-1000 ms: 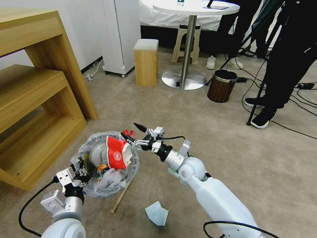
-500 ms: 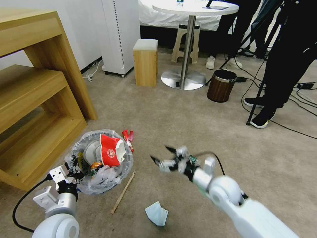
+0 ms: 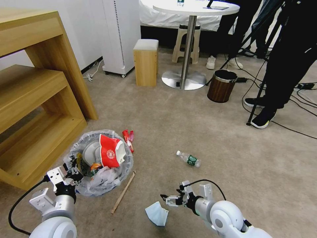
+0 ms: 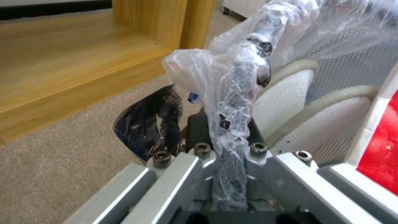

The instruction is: Pick up the trash bin and place the garbage on the floor into it.

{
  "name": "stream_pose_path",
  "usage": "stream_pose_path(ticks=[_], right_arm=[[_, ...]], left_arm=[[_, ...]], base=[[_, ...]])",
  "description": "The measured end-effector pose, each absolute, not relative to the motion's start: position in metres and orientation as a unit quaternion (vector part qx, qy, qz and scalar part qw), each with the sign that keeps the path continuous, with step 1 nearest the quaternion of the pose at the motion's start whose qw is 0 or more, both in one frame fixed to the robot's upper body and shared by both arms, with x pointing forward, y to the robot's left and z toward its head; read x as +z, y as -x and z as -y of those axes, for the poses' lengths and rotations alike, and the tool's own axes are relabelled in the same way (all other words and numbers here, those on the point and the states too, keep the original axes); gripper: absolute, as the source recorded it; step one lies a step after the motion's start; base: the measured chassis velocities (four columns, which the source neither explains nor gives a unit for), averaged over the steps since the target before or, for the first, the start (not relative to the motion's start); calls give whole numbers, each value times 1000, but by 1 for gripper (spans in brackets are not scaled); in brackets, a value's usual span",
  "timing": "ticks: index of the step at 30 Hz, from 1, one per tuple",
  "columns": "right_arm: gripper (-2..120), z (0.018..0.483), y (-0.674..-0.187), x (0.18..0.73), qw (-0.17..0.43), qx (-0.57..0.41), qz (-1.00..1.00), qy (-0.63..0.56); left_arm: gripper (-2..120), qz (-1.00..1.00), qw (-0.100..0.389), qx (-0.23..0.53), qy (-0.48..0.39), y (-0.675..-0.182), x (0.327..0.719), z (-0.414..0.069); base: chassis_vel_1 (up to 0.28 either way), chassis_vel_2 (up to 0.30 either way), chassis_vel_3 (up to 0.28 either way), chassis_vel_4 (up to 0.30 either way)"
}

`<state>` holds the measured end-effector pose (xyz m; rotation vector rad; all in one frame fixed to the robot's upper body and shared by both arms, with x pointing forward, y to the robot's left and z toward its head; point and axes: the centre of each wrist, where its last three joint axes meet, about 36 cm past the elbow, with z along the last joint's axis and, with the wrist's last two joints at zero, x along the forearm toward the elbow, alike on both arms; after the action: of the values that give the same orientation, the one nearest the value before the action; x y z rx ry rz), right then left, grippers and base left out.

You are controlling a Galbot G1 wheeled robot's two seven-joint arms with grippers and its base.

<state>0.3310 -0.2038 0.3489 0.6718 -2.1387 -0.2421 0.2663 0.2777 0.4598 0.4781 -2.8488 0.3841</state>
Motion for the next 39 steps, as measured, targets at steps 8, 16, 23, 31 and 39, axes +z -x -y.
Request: stream_pose_path(ticks=[8, 16, 23, 31, 39], right_arm=[[100, 200, -335, 322, 452, -101, 851, -246], [100, 186, -337, 297, 467, -110, 845, -237], [100, 175, -339, 287, 470, -124, 836, -253], [89, 162, -343, 279, 487, -132, 823, -262], [59, 145, -333, 256, 511, -117, 808, -269]], left_arm=[[1, 971, 117, 119, -169, -266, 463, -286], [1, 964, 143, 124, -189, -266, 450, -300], [1, 962, 146, 121, -199, -265, 449, -304], [1, 963, 141, 122, -196, -265, 450, -298], [1, 965, 133, 124, -190, -265, 456, -293]], base=[[0, 0, 0, 0], [0, 0, 0, 0], [0, 0, 0, 0], [0, 0, 0, 0], [0, 0, 0, 0]])
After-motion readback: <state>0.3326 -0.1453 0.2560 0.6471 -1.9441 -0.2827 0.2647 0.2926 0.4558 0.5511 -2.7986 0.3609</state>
